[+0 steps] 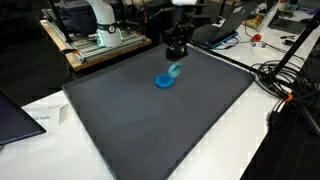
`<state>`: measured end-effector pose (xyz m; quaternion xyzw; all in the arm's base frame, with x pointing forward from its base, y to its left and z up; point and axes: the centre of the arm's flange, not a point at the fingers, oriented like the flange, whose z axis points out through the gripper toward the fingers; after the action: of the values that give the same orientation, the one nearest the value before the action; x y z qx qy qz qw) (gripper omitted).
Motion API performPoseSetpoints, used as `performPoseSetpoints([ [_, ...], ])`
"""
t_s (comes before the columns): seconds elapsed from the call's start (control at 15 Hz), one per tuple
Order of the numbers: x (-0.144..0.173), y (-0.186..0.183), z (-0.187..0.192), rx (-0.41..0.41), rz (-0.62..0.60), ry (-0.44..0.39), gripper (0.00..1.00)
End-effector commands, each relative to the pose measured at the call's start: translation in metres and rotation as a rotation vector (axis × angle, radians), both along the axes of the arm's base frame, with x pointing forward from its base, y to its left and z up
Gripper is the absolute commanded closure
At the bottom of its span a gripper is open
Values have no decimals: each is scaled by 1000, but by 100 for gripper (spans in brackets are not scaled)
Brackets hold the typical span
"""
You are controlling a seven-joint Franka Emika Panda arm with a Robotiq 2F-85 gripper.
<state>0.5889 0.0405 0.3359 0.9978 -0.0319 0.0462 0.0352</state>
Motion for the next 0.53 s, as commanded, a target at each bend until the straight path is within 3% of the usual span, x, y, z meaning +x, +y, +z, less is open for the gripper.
performPoseSetpoints([
  [0.0,8,-4,0,-24,3,-18,77],
  [0.47,7,19,12,-78,-32,-25,77],
])
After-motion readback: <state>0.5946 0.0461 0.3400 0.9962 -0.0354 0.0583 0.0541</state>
